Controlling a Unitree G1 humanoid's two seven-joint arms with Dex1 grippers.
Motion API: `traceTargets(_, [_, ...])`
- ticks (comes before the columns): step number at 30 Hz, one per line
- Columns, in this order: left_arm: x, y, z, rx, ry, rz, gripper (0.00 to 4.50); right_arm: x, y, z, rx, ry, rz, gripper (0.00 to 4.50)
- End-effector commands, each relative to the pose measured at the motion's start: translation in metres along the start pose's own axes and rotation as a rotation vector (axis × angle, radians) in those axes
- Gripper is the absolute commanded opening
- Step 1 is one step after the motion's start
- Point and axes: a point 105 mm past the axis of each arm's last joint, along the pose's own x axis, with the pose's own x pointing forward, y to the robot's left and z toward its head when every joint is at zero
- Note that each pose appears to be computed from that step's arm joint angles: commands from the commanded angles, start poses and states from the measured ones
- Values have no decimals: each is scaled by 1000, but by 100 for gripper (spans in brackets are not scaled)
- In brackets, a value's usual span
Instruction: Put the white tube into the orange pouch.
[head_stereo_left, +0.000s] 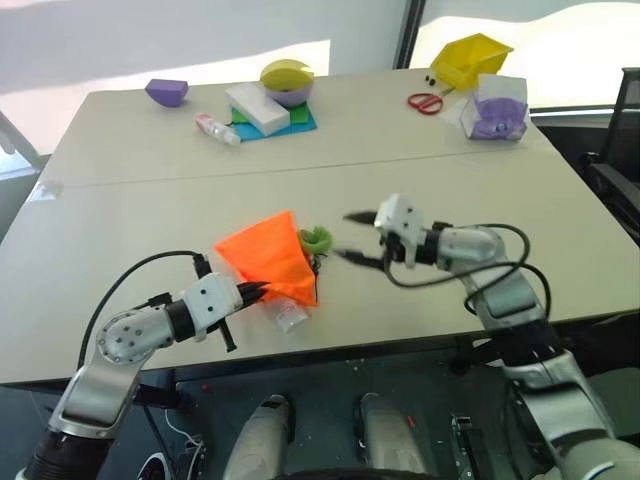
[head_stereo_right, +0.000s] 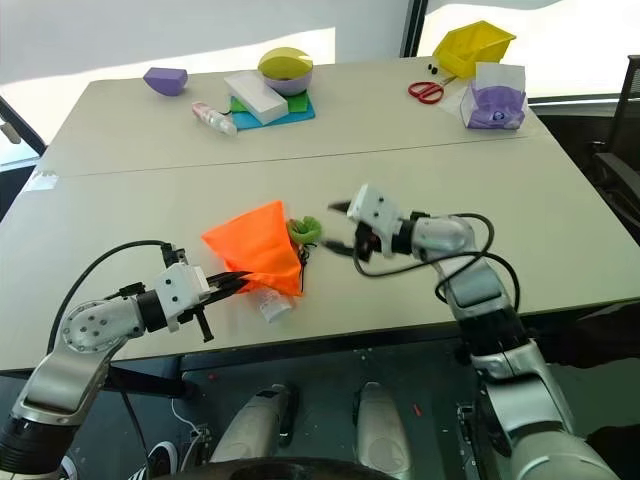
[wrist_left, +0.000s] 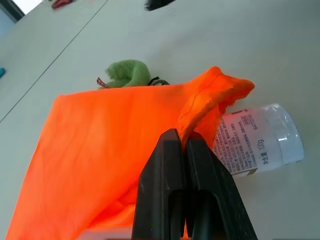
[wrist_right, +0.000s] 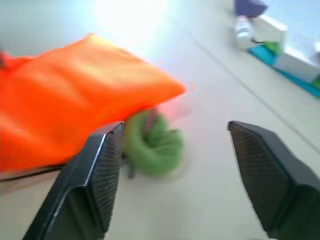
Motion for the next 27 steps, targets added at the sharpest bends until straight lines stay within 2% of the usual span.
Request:
traceTargets(1, [3,0,1,31,-9,-5,0,15,0,-11,45,5,-33,345])
traceTargets(7, [3,4,4,31,-17,5,0,32,12,-14,57,6,30,345])
traceTargets(10, [2,5,5,34,-15,8,0,35,17,-21,46,50,69,345])
traceTargets(16, [3,3,5,29,-16,7,0,40,32,-35,105,120,141,345])
traceTargets(22, [5,2,7,18,-25,4,0,46,35,-35,221,129,153,345])
traceTargets(25, [4,3,7,26,-19,5,0,41,46,-35,226,128,224,267])
traceTargets(27, [5,4,8,26,-21,6,0,39,49,-36,212,140,242,170])
